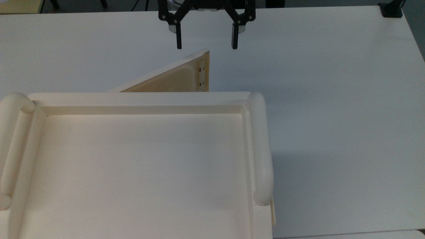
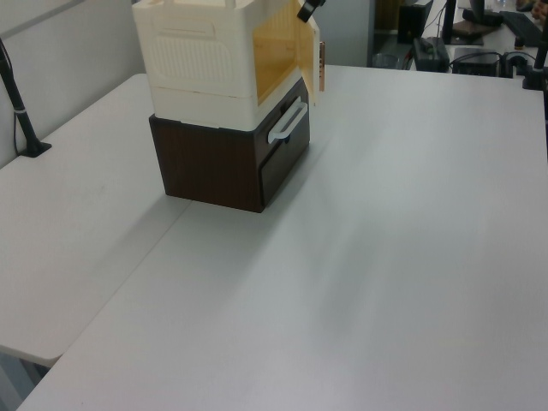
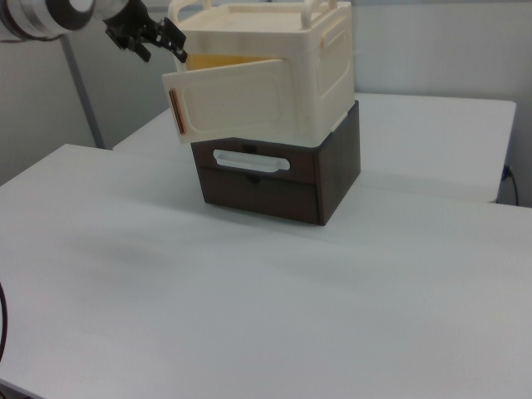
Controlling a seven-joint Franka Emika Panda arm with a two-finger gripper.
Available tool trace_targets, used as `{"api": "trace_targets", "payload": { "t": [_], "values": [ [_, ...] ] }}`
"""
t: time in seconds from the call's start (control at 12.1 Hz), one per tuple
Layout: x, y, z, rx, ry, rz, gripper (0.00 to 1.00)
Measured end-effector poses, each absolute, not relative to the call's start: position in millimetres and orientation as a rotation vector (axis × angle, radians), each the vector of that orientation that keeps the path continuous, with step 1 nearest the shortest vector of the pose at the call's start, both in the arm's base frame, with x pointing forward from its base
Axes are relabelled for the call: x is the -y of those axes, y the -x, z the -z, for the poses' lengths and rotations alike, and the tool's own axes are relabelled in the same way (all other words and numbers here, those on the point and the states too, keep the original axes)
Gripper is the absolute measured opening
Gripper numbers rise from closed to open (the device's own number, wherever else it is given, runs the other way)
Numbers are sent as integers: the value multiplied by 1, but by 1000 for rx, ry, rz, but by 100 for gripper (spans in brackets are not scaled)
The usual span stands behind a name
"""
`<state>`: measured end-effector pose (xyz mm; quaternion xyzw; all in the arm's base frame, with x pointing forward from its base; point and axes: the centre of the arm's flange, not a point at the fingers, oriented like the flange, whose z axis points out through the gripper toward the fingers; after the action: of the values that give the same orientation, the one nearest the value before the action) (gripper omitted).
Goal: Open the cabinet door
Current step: 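Push the partly open door further around its hinge with the gripper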
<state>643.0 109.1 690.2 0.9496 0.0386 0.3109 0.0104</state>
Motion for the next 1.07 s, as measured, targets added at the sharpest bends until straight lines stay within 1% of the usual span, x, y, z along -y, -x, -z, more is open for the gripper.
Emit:
{"api": "trace_targets", "payload": {
  "t": [0.16, 0.33, 0.58, 0.66, 0.82, 0.99, 1.07],
  "values": [
    [-119, -658, -671, -143, -2962, -1001, 100],
    [-128, -666, -658, -164, -2961, -1023, 100],
    [-131, -667, -651, -173, -2969, -991, 100],
    [-130, -666, -645, -176, -2979, -932, 100],
    [-122, -658, -635, -228, -2992, -737, 100],
    [-105, -641, -637, -277, -2994, -535, 100],
    [-97, -634, -639, -281, -2995, -473, 100]
  ]
}}
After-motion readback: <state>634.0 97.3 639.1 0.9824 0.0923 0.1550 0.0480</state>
